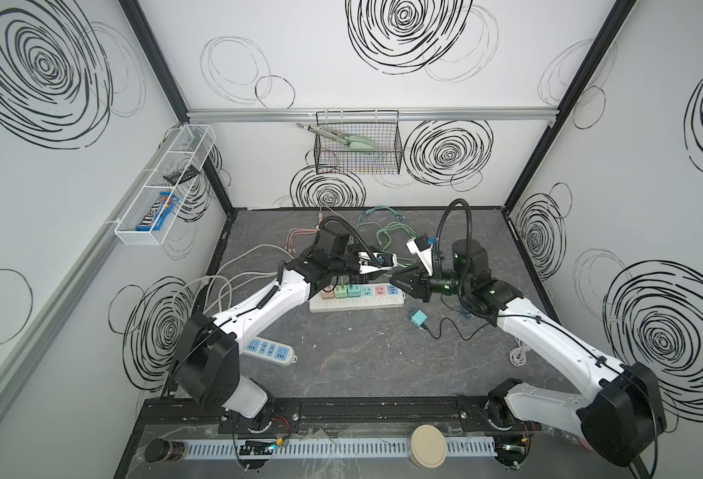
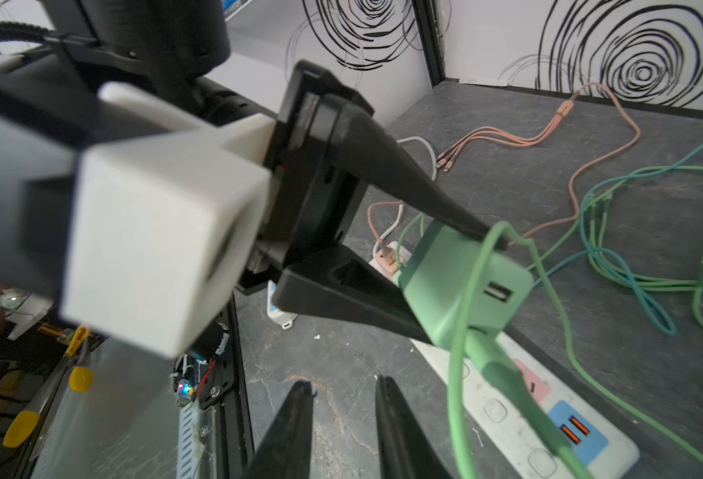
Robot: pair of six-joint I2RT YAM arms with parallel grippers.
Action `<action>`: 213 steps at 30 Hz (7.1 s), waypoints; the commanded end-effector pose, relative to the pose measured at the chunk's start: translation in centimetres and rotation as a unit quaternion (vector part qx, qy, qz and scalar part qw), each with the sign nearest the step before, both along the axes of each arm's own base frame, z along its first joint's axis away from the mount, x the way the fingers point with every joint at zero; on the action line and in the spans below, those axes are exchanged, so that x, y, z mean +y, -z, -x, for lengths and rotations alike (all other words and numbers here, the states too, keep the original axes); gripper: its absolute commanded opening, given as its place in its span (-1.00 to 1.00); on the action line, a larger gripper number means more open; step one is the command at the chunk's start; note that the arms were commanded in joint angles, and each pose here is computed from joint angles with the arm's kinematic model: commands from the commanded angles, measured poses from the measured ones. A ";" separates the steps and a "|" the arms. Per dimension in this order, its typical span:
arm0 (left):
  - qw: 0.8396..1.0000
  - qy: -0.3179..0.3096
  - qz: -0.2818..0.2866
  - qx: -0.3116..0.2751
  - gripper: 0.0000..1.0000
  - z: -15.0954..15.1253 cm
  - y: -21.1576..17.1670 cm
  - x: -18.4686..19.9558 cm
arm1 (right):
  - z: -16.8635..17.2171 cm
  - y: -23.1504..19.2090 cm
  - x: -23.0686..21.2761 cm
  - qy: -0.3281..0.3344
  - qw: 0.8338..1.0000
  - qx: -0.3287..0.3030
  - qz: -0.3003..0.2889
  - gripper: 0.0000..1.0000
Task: Insert the plug
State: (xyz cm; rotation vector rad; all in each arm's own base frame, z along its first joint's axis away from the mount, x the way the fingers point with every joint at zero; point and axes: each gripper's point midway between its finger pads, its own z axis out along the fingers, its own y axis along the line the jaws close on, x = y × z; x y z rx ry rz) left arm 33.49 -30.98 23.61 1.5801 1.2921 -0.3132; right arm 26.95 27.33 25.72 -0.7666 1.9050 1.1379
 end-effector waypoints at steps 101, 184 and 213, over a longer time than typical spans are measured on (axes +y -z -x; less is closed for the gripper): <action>0.605 -0.670 0.332 0.273 0.92 4.5 4.5 29.0 | -5.3 16.8 5.7 -0.327 0.755 -0.126 0.553 -1.00; 0.521 -0.648 0.381 0.404 0.94 3.2 13.5 26.2 | -0.1 9.8 -9.2 0.259 0.963 0.052 0.061 0.76; 0.535 -0.602 0.341 0.485 0.36 1.8 18.4 22.3 | -4.1 21.1 -4.1 0.213 0.934 0.268 0.103 0.11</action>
